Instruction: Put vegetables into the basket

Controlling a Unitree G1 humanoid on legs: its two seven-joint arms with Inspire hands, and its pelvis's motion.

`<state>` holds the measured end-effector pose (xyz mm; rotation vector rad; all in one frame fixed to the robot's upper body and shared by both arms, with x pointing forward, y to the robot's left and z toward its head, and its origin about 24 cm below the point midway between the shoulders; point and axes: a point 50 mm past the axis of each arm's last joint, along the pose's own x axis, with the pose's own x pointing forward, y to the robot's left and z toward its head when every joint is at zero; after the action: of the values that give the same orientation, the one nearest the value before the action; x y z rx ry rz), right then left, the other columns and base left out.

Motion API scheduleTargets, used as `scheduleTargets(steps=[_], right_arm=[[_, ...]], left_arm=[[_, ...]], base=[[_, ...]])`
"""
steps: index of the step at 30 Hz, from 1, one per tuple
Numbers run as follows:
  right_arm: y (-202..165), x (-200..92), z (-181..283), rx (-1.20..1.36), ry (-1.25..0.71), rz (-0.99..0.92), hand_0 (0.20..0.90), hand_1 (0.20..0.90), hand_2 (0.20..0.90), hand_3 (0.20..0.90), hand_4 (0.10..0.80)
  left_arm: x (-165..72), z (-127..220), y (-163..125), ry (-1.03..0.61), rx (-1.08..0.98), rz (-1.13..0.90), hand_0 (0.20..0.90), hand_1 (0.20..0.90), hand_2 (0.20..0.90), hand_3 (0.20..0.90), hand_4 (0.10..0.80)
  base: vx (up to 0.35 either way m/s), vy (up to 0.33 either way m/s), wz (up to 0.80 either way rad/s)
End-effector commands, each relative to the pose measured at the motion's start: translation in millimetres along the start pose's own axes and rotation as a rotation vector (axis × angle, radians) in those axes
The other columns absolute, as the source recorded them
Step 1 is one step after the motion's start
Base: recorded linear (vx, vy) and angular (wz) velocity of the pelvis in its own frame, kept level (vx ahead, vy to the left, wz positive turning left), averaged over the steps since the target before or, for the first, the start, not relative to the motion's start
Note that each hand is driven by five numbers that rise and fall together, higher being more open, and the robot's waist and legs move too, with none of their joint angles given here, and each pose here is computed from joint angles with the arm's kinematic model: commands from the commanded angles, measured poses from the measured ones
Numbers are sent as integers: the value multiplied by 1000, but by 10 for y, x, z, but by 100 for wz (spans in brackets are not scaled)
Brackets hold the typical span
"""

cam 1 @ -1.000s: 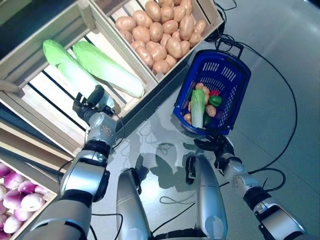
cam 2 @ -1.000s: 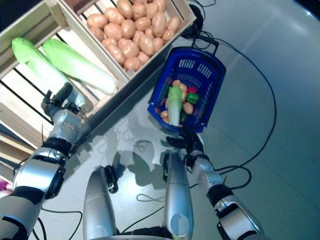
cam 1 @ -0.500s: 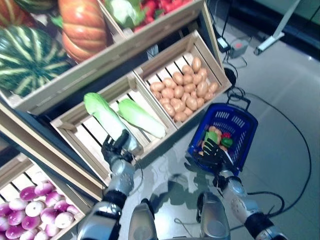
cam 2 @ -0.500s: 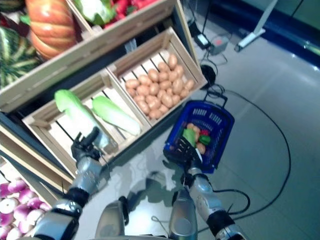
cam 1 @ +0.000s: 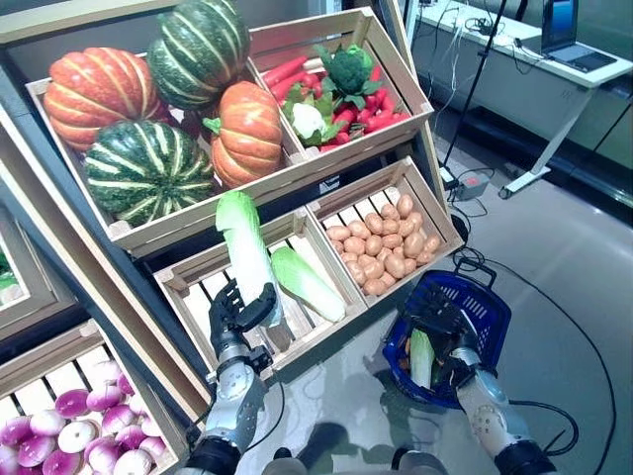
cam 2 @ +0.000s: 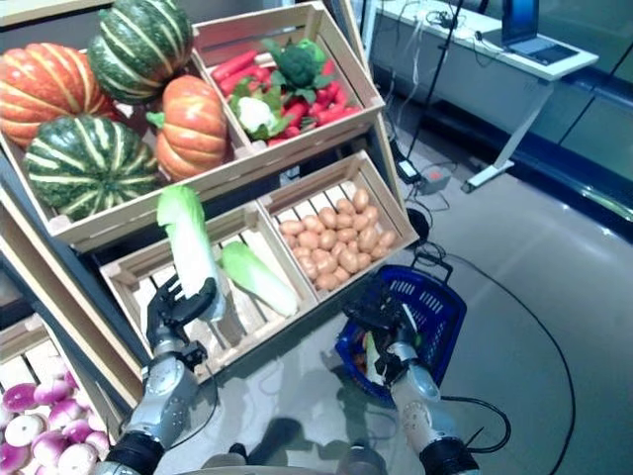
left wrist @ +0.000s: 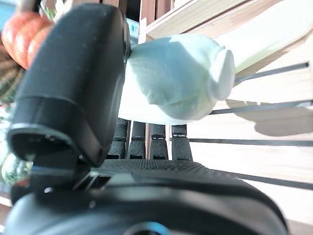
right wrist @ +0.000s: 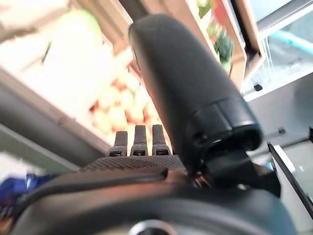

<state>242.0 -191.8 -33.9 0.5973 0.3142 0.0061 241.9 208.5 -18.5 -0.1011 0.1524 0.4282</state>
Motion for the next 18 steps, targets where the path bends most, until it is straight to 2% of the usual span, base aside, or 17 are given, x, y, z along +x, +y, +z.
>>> scheduleTargets(steps=[1, 9, 18], right_arm=[[284, 179, 432, 121, -135, 303, 900, 900, 900, 900, 800], [388, 278, 606, 270, -47, 511, 900, 900, 900, 900, 800], [553, 418, 816, 262, -26, 563, 900, 900, 900, 900, 800]], left_arm=[[120, 1039, -346, -566, 124, -336, 300, 300, 300, 300, 400], [153, 1319, -495, -755, 401, -534, 300, 300, 300, 300, 400], [67, 1528, -736, -884, 507, -693, 300, 300, 300, 300, 400]], base=[[21, -27, 5], [12, -7, -1], [26, -3, -1]])
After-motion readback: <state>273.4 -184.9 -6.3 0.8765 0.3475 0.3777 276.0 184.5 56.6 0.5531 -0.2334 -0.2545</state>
